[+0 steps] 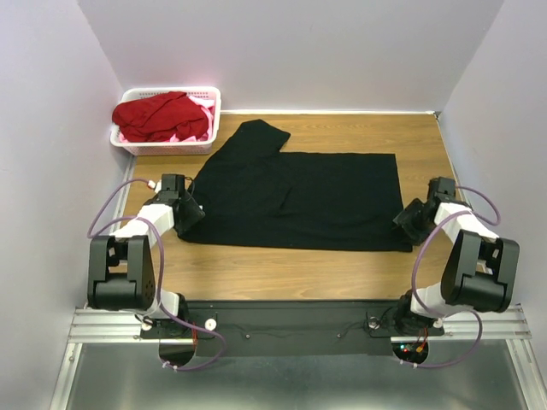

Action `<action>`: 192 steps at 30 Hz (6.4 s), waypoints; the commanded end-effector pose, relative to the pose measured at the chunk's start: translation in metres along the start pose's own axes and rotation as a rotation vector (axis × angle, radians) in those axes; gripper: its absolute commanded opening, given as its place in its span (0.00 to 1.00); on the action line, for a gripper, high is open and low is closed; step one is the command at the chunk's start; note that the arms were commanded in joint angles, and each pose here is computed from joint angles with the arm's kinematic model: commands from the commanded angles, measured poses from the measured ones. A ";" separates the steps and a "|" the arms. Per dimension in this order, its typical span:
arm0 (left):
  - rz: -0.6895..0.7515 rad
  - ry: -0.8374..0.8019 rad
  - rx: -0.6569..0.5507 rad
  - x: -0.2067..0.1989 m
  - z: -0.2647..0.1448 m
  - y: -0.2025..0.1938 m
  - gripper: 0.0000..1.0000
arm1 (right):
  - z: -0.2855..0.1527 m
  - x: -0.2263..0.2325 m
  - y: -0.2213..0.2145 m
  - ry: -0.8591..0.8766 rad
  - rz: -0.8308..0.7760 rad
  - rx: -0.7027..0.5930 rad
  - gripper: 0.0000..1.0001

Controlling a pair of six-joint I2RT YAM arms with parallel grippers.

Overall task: Fold and stack the t-shirts
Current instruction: Fold the tshirt

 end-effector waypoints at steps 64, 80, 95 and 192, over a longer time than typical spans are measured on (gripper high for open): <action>0.427 -0.080 -0.372 -0.099 -0.047 0.067 0.77 | -0.030 0.106 0.068 0.072 -0.435 -0.269 0.61; 0.716 -0.144 -0.270 -0.176 0.033 0.108 0.66 | -0.014 0.140 0.105 0.070 -0.433 -0.298 0.82; 0.764 -0.155 -0.133 -0.172 0.080 0.096 0.57 | -0.001 0.132 0.102 0.021 -0.432 -0.281 0.81; 0.766 -0.128 -0.040 -0.153 0.101 0.080 0.00 | 0.017 0.123 0.225 -0.009 -0.441 -0.408 0.46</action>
Point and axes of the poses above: each gripper's point midway between its finger pads, its own z axis out along the fingers, its own x axis along the line the jaws close on, y = z × x, the point moved 7 cm from there along -z, back along the fingers, and after that the axes turned 1 degree about z, right-handed, at the moved point
